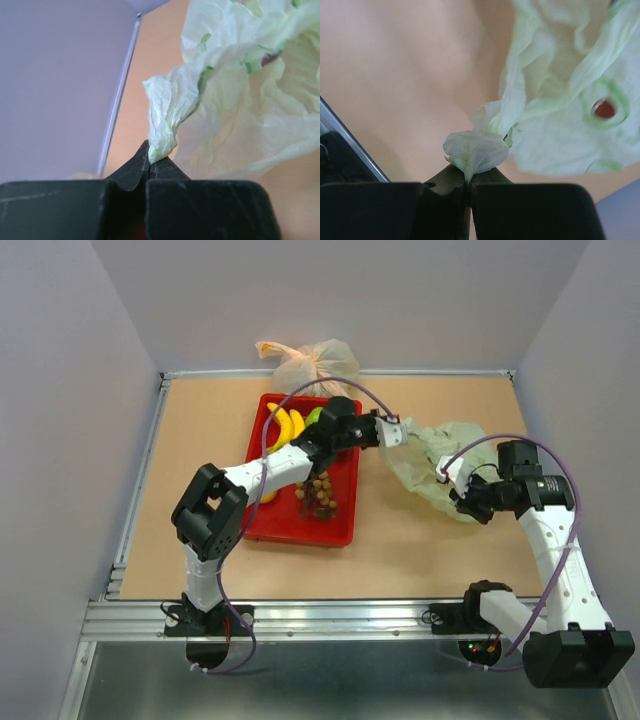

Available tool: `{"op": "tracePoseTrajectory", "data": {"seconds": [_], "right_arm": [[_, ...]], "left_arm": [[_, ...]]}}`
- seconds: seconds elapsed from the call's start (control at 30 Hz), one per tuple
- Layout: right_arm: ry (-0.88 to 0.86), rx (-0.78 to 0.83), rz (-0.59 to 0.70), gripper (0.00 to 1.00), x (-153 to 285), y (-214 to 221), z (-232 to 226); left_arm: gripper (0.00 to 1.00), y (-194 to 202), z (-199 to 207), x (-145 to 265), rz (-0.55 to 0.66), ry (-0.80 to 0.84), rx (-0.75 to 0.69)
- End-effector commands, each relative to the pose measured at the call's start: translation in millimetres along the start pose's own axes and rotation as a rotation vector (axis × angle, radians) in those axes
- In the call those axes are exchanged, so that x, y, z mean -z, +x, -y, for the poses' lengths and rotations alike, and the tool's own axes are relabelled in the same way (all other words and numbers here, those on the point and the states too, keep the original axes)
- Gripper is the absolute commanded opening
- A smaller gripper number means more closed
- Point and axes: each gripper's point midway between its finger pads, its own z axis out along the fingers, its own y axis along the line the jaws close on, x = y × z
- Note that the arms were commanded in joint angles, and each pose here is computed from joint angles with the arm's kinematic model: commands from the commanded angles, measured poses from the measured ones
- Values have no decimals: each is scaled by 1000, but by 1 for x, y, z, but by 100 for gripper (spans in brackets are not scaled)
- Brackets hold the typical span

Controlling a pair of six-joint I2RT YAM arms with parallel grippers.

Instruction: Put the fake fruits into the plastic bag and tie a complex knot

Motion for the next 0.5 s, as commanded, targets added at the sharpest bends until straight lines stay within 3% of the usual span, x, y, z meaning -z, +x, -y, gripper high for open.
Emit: {"op": "tracePoseTrajectory", "data": {"seconds": [0.0,0.1,0.17,0.43,0.47], "right_arm": [[12,97,-135,1,6,31,-5],[3,107,-198,1,9,44,-9],[-10,119,-225,0,10,51,-14],[-25,138,-283,1,14,68,-26],[-15,127,-266,5,16,63,-24]], "left_arm": [[0,-18,-110,37,3,-263,309],[0,26,-149,49,-84,-350,530],[0,42,-157,51,-99,-356,602],[0,44,-159,54,-81,-322,631],[0,40,-156,53,-66,-290,619]]}}
